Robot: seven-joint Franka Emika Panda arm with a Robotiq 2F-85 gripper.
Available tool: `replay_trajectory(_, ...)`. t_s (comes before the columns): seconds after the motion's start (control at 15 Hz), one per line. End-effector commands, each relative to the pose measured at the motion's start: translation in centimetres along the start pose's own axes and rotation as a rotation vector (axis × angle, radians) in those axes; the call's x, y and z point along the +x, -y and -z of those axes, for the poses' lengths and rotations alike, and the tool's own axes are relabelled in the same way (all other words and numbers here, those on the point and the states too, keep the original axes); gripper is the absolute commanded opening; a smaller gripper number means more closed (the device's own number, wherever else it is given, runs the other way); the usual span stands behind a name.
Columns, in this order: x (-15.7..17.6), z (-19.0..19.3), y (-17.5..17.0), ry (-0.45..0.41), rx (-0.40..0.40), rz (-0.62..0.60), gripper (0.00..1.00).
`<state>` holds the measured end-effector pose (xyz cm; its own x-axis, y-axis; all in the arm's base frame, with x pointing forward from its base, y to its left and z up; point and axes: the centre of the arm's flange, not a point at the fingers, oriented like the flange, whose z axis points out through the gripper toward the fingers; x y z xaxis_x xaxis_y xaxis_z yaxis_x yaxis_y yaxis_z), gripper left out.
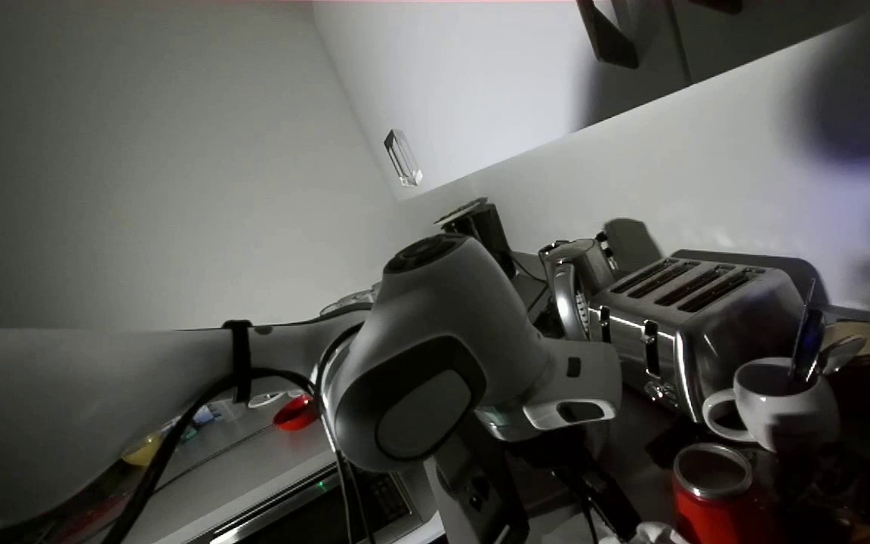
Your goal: Use the white towel to wipe the right side of the countertop
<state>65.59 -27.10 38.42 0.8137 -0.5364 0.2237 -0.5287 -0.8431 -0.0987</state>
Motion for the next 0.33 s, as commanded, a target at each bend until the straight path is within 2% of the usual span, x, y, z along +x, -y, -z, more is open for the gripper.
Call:
replay_trajectory(0.0,-3.6,4.1,0.4,-0.035,0.003,0.046,1.00)
replay_trajectory(0.07,-0.7,1.8,0.4,-0.016,0.004,0.017,1.00)
replay_trajectory(0.27,-1.7,3.6,0.5,-0.024,0.010,0.030,1.00)
